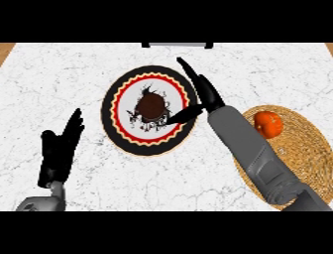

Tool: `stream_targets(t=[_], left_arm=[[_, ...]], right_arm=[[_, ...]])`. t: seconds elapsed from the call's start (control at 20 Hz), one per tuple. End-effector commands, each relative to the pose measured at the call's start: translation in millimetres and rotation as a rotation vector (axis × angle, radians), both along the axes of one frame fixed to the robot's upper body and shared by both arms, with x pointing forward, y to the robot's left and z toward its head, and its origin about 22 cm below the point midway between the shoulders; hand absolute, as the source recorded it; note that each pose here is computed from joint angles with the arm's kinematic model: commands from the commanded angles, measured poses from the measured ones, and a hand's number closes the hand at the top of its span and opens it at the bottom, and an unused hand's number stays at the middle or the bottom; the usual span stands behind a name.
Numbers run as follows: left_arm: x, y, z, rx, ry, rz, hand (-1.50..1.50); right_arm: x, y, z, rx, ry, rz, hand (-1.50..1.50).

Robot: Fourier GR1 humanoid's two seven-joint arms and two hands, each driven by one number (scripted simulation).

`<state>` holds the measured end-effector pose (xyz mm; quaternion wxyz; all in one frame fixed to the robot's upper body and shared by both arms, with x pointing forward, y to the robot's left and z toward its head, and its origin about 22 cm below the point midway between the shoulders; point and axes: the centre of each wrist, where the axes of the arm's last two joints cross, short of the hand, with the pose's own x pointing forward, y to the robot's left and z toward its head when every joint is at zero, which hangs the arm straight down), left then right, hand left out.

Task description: Pick the cupcake from the placemat and place it in the plate

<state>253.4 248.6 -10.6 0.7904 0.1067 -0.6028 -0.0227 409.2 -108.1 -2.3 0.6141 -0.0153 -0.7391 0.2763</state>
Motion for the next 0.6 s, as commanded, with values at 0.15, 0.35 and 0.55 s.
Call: stream_targets(t=[0.15, 0.35, 0.55], left_arm=[[-5.3, 7.3, 3.8, 0.016, 0.002, -0.002, 0.0], [-4.1, -2.8, 6.1, 0.002, 0.005, 0.01, 0.0], [-17.3, 7.9, 8.5, 0.004, -0.002, -0.002, 0.0]], right_arm=[[8.2, -21.6, 3.9, -0.037, -0.004, -0.039, -1.5], [-1.7, -43.3, -16.6, -0.021, -0.014, -0.093, -1.5], [5.2, -74.2, -9.3, -0.004, -0.024, -0.108, -1.5]])
